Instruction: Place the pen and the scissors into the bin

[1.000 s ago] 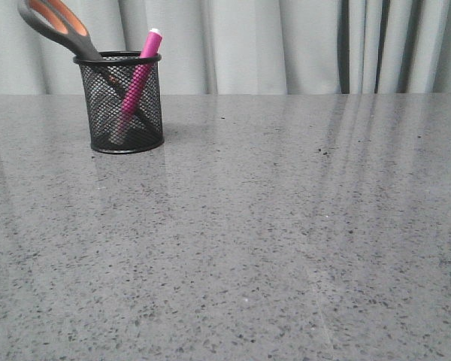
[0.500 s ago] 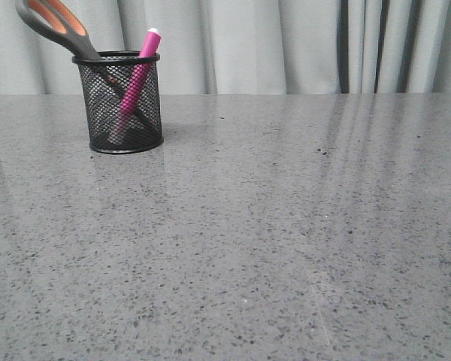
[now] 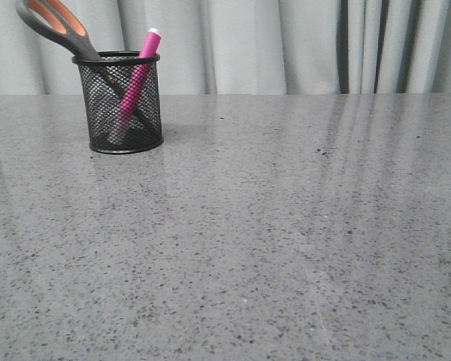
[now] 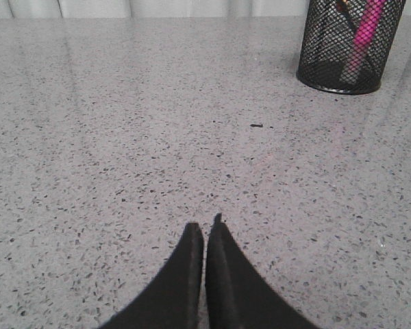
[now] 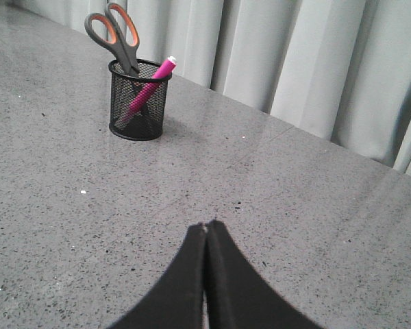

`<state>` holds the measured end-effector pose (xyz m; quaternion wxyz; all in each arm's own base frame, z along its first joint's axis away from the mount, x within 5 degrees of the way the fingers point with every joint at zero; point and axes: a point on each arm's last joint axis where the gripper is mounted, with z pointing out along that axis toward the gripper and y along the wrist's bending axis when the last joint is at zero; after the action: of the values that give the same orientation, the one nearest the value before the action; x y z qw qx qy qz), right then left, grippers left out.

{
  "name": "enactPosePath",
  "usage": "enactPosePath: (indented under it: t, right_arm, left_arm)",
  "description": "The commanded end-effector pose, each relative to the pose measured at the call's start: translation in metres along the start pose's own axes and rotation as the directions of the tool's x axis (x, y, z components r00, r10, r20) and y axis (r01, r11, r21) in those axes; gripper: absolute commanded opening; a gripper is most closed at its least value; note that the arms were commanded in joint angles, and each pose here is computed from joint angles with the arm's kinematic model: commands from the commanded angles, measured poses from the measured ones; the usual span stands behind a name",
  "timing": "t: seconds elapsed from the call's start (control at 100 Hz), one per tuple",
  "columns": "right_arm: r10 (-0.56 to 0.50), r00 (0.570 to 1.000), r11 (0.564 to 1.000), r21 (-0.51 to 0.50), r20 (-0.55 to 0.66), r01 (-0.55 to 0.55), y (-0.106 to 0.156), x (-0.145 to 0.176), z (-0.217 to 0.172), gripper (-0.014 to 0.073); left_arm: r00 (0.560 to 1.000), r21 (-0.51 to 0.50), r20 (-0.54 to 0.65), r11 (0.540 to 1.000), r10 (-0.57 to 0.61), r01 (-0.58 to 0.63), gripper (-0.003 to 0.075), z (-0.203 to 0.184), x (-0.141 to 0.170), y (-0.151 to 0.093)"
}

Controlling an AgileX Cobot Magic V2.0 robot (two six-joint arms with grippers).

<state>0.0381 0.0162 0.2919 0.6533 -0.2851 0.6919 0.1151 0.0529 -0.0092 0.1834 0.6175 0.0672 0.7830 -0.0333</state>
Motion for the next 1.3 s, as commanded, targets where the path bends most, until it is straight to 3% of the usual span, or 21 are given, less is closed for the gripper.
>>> enactPosePath:
  t: [0.0, 0.06, 0.15, 0.29, 0.38, 0.56, 1.29]
  right_arm:
    - [-0.067, 0.998, 0.997, 0.042, 0.02, 0.066, -0.002, -0.002, 0.002, -0.007]
    - [-0.054, 0.997, 0.996, 0.074, 0.047, 0.05, 0.0, 0.004, 0.007, -0.007]
    - [0.052, 0.993, 0.988, 0.141, 0.108, -0.068, 0.004, 0.022, 0.018, -0.007]
    - [0.083, 0.982, 0.923, 0.359, 0.167, -0.139, -0.003, 0.061, 0.028, -0.007]
    - [0.134, 0.982, 0.884, 0.432, 0.134, -0.18, -0.002, 0.087, 0.028, -0.007]
    - [0.256, 0.963, 0.882, 0.427, -0.081, -0.198, 0.008, 0.111, 0.021, -0.007]
    - [0.256, 0.963, 0.882, 0.429, -0.084, -0.197, 0.008, 0.111, 0.021, -0.007]
  left_arm:
    - [0.999, -0.008, 0.04, 1.0, -0.018, 0.018, -0.0019, 0.002, 0.008, 0.0]
    - [0.999, -0.008, 0.04, 1.0, -0.018, 0.018, -0.0019, 0.002, 0.008, 0.0]
    - [0.999, -0.008, 0.04, 1.0, -0.018, 0.018, -0.0019, 0.002, 0.008, 0.0]
    - [0.999, -0.008, 0.04, 1.0, -0.018, 0.018, -0.0019, 0.002, 0.008, 0.0]
    - [0.999, -0.008, 0.04, 1.0, -0.018, 0.018, -0.0019, 0.002, 0.008, 0.0]
    - [0.999, -0.008, 0.04, 1.0, -0.018, 0.018, -0.0019, 0.002, 0.008, 0.0]
    - [0.999, -0.007, 0.04, 1.0, -0.02, 0.02, -0.0019, 0.002, 0.008, 0.0]
